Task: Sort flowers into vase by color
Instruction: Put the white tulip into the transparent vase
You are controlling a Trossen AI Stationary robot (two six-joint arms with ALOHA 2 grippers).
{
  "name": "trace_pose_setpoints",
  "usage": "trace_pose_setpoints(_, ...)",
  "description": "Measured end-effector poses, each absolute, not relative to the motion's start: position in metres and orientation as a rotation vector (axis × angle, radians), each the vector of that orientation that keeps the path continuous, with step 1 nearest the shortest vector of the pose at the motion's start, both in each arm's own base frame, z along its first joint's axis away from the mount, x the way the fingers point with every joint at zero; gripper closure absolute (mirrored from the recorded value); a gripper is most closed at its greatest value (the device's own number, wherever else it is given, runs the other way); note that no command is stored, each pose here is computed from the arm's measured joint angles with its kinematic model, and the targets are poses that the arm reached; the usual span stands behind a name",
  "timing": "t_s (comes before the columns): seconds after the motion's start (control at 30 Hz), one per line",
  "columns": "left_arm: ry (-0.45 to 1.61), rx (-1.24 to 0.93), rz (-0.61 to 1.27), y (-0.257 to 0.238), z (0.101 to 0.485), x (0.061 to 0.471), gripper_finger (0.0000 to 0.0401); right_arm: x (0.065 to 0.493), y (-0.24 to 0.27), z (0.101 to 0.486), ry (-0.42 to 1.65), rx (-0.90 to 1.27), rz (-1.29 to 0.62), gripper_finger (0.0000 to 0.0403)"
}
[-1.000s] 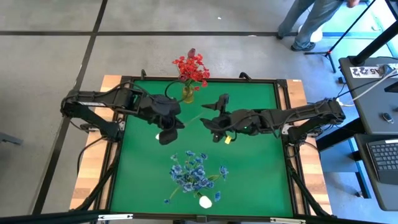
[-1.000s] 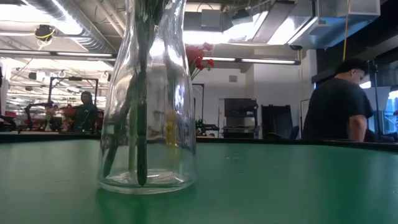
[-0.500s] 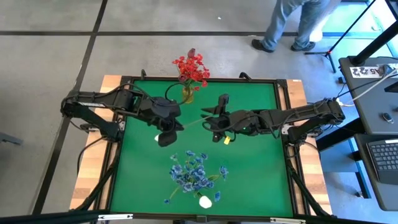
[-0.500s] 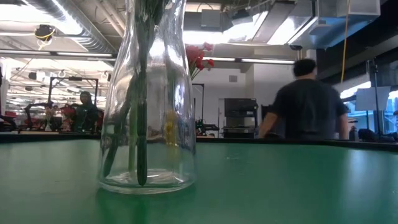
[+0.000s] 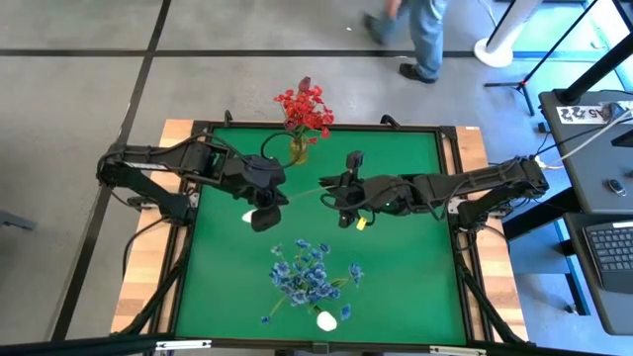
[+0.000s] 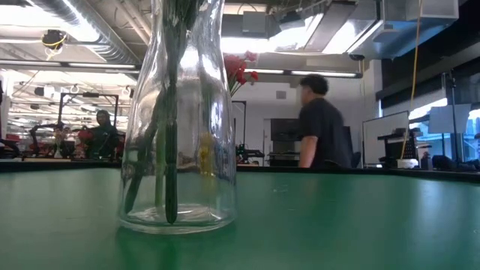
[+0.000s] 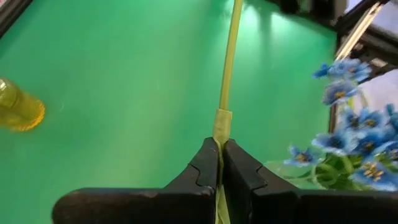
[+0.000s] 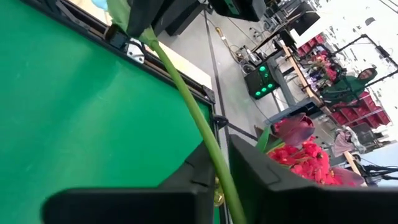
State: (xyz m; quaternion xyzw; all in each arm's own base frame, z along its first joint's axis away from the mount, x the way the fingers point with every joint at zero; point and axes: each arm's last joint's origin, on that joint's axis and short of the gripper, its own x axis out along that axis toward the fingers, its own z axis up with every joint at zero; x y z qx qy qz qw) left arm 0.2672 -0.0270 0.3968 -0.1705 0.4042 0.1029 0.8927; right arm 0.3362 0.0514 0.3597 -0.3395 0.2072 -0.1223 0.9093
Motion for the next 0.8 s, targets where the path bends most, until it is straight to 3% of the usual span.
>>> trace_pose_setpoints(0.4, 0.858, -0.369, 0.247, -0.02, 0.395, 0.266, 0.0397, 0.335, 0.052, 0.357, 0.449, -0.704, -0.222, 0.0234)
trace_pose_setpoints(0.8, 0.915, -0.361, 0.27, -0.019, 0.385, 0.274, 0.0397, 0.336, 0.053, 0.357, 0.436, -0.674, -0.191, 0.023)
